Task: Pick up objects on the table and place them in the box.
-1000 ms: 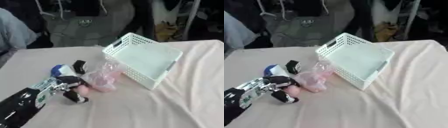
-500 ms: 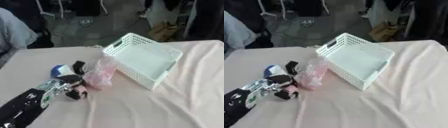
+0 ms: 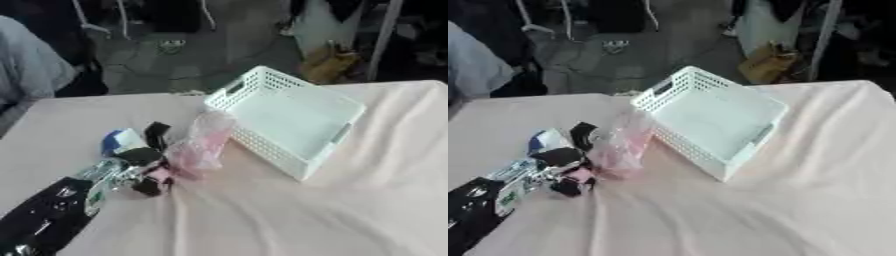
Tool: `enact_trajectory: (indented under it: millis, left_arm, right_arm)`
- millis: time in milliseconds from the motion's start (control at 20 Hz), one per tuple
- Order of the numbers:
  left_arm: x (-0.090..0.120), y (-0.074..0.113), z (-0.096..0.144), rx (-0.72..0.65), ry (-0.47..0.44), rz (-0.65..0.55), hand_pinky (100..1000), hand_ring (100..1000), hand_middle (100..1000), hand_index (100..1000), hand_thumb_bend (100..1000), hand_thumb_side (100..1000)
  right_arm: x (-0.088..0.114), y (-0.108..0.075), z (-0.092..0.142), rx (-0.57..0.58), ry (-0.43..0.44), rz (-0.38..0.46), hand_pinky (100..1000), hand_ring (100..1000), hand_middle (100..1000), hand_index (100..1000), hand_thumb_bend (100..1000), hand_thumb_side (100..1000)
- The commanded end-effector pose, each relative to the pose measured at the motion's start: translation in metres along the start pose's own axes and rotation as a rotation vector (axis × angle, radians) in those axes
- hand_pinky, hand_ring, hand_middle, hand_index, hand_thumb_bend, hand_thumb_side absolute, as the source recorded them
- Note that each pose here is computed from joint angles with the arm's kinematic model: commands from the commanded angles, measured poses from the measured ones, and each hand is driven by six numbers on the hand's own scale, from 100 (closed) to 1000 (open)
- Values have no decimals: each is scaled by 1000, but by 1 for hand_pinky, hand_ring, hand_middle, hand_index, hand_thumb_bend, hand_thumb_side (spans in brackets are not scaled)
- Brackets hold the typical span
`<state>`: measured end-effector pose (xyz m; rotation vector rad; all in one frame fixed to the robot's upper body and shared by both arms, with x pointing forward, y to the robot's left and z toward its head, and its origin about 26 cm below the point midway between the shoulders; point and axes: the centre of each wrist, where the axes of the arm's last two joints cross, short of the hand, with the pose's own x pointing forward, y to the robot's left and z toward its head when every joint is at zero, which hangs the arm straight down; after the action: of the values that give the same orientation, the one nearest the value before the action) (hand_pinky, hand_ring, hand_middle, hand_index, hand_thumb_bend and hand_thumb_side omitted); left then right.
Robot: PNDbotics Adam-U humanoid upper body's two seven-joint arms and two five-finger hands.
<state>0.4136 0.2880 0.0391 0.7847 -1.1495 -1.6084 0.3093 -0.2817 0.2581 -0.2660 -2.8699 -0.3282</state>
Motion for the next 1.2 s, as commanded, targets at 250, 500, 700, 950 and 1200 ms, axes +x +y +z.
enact_trajectory:
  millis: [250, 500, 700, 950, 1200]
  left_arm:
    - [-24, -25, 5, 70, -30, 43, 100, 100, 100, 182, 319, 471]
    - [-20, -10, 6, 184, -77, 62, 100, 100, 100, 102, 156, 607]
    - [-11, 10, 10, 280, -106, 60, 100, 100, 100, 100, 100, 653]
    - [-4, 38, 20, 312, -122, 28, 100, 100, 100, 100, 100, 646]
    - [2, 60, 29, 330, -121, -4, 100, 100, 100, 100, 100, 639]
  right_arm:
    - [5, 1, -9, -14, -28, -12, 851, 934, 848, 847, 100, 773]
    - [5, 1, -8, -14, -21, -6, 851, 935, 847, 846, 100, 769]
    - [5, 1, -8, -11, -15, -5, 850, 935, 846, 845, 100, 768]
    - [5, 1, -7, -6, -7, -3, 851, 934, 846, 845, 100, 766]
    - [5, 1, -6, 3, 0, -5, 851, 934, 846, 845, 100, 766]
